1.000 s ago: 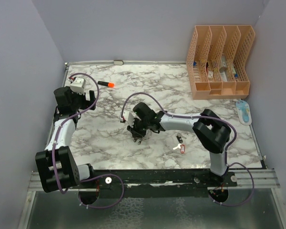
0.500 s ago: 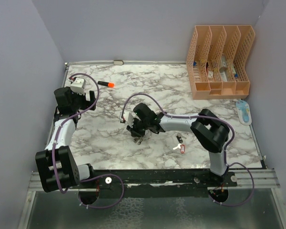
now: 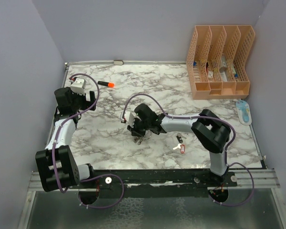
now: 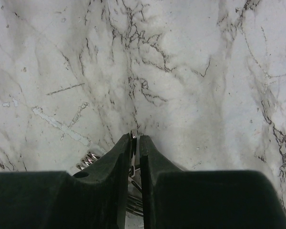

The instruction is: Put the keys on the keyring

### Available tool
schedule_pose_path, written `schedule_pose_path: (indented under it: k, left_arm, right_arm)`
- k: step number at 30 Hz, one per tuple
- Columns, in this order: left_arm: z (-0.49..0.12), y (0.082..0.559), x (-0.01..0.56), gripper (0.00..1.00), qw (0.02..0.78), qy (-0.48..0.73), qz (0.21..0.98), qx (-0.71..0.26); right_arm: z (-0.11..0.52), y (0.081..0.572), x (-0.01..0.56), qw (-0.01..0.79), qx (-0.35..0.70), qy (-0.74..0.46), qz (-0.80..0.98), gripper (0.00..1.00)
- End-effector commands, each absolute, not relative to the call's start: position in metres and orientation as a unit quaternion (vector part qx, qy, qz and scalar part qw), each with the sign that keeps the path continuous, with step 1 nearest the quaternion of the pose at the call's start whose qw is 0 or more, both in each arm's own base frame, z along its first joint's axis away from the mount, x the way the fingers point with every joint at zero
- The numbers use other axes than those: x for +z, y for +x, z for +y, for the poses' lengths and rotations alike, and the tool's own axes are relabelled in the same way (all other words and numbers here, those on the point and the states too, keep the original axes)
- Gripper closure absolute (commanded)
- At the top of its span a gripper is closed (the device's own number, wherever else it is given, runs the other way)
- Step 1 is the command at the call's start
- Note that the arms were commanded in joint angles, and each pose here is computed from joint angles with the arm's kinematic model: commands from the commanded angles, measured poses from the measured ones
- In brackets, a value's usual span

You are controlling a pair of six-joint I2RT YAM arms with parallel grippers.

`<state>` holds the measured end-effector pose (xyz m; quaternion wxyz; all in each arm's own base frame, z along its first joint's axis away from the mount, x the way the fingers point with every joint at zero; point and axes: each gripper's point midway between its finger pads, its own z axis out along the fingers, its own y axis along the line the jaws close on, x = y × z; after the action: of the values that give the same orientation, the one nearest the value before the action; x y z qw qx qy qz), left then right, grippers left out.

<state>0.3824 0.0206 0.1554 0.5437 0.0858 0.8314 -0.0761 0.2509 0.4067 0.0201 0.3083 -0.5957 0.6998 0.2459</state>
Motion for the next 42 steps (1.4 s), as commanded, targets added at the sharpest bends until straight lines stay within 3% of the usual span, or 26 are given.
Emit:
schedule_pose_path:
  k: [1, 30, 37, 42]
  left_arm:
    - [0.02, 0.382, 0.155, 0.03, 0.548, 0.09, 0.827, -0.083]
    - [0.016, 0.382, 0.155, 0.03, 0.549, 0.092, 0.826, -0.092]
    - [0.015, 0.382, 0.153, 0.03, 0.547, 0.093, 0.826, -0.098]
    - [0.009, 0.381, 0.154, 0.03, 0.546, 0.098, 0.824, -0.114]
  right_arm:
    - [0.352, 0.241, -0.025, 0.228, 0.18, -0.597, 0.748, 0.86]
    - [0.315, 0.225, -0.038, 0.178, 0.144, -0.593, 0.772, 0.87]
    - [0.309, 0.223, -0.048, 0.164, 0.133, -0.587, 0.782, 0.98]
    - [0.307, 0.225, -0.05, 0.168, 0.126, -0.576, 0.79, 0.99]
